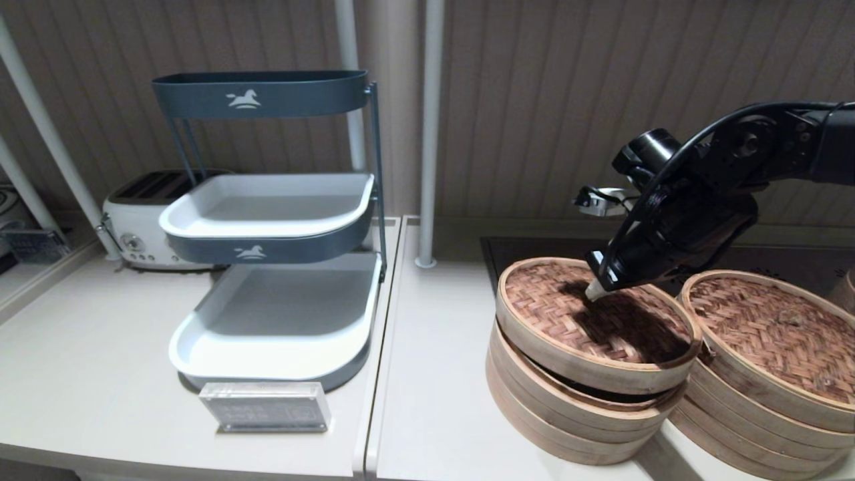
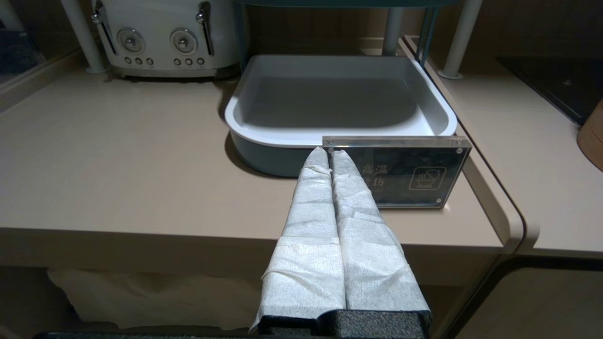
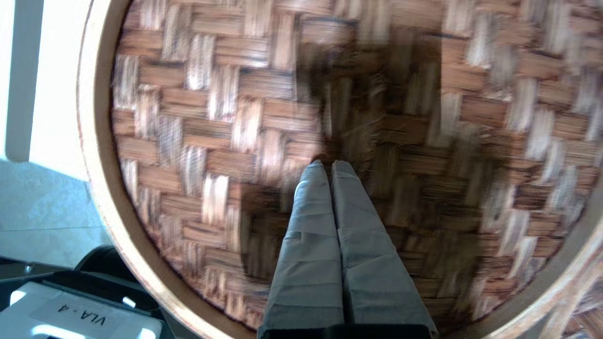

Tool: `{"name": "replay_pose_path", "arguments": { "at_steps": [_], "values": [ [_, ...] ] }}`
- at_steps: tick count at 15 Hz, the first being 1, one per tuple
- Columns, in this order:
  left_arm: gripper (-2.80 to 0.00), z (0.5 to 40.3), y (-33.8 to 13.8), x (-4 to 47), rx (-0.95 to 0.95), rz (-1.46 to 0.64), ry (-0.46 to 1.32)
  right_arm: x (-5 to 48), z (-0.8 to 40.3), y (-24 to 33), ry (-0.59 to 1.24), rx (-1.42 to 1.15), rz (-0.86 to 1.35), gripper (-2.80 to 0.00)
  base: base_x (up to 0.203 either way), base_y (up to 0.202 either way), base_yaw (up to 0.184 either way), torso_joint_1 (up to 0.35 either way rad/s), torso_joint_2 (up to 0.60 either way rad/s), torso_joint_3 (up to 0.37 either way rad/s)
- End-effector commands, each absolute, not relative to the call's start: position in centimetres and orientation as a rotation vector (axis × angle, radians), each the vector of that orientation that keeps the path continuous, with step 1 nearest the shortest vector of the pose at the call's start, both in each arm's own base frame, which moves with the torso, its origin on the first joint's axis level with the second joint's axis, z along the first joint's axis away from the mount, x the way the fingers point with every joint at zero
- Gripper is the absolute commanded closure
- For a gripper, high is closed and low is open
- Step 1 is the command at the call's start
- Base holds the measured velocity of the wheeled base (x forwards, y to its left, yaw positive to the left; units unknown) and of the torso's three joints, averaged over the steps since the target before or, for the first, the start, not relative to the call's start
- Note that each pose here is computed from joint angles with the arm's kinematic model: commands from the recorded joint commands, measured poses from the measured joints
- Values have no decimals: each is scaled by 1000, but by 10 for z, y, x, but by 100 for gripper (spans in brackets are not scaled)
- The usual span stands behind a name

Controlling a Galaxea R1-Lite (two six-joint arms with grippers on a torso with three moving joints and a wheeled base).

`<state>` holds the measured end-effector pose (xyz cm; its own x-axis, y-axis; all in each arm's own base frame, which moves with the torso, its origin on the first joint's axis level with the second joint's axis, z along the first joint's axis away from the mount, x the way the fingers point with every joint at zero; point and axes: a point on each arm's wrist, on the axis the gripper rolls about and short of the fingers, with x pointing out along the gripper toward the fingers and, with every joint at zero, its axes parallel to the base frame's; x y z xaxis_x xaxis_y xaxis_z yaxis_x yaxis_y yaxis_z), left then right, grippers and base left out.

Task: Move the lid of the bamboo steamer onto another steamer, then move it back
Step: Put the steamer

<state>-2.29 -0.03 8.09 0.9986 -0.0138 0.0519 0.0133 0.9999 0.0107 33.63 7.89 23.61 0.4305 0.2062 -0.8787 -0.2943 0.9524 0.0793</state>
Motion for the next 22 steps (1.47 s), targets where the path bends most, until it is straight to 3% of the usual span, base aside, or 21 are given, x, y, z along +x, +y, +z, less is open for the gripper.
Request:
{"name": "replay_pose_path", "arguments": {
  "at_steps": [1,6,7,8,22],
  "values": [
    [0,73,0,-21,11,-15,-29,337,238,78,1072,-88,307,0,0,0,0,0,0,0],
    [0,73,0,-21,11,-14,-28,343,241,78,1031,-98,287,0,0,0,0,0,0,0],
    [0,73,0,-21,9,-15,-29,346,238,77,1035,-103,270,-195,0,0,0,0,0,0],
    [0,73,0,-21,10,-15,-28,350,239,75,1022,-108,250,-280,0,0,0,0,0,0],
    [0,73,0,-21,10,-15,-29,355,237,79,1025,-113,200,-280,0,0,0,0,0,0]
  ]
}}
